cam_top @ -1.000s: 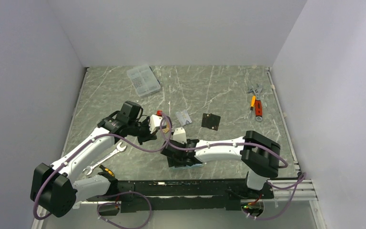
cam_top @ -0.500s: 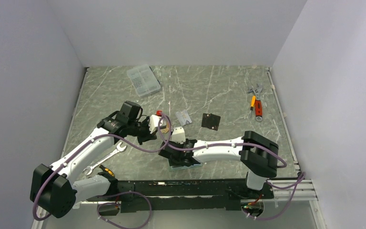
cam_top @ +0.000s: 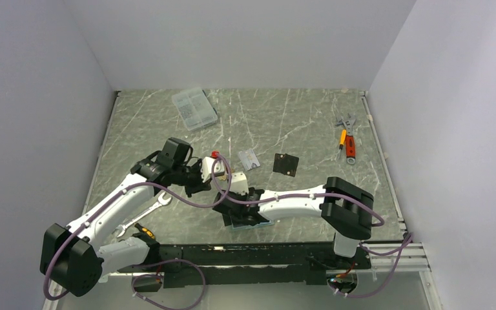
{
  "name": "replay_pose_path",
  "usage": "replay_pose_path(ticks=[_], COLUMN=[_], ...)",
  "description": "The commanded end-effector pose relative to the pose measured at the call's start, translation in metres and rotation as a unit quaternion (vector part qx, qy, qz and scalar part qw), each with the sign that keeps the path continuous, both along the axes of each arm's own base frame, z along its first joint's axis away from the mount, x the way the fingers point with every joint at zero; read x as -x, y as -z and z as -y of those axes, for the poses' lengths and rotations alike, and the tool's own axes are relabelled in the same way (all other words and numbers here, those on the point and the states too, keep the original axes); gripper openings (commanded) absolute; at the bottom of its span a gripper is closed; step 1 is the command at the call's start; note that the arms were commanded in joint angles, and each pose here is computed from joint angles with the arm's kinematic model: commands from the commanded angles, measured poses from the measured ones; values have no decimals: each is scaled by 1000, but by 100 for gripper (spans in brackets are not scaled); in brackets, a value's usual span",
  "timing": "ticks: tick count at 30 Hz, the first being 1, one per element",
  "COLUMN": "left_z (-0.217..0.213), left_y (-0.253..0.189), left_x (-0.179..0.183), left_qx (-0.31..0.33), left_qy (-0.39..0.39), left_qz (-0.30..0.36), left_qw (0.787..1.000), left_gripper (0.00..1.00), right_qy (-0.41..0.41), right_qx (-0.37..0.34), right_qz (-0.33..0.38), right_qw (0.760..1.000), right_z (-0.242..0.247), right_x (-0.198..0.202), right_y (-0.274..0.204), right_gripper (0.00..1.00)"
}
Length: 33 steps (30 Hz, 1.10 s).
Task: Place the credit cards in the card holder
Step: Insert the credit card into the card holder.
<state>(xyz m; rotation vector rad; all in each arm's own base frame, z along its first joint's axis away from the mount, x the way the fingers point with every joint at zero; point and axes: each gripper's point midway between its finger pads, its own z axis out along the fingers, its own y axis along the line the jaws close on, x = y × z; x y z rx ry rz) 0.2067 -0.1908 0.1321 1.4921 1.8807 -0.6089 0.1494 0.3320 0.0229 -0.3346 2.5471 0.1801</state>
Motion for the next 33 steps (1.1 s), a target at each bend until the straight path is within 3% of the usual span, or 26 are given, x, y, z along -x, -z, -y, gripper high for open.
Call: replay_pose_path(ticks=[1,5,12,18,23,30,33], left_z=[5,5,4,-5,-16,-52,-75], left_y=[-16,-16,-15,-22,-36,-51,-62], left_x=[-4,-5,-9,-23,-30,-46,-58], left_qx=[20,20,9,-13,-19,-54,-34], left_qy=[9,7,-2,-43,-78,-146,-192], left_qz=[26,26,20,25,33,61,65], left_qw=[999,999,1000,999,996,986,979], left_gripper=[1,1,2,9,19,22,37], right_qy=[-21,-1,18,24,16,18,14], right_qx=[4,11,-6,-7,-64,-200,-243], right_qz=[-5,-3,9,28,52,43,65], right_qw=[1000,1000,1000,999,996,979,968], right_z=[-9,0,5,8,5,21,32], right_x=[4,0,-9,-16,-27,-57,-69], right_y=[4,7,-1,-17,-59,-113,-127], right_gripper=[72,63,57,77,98,100,100])
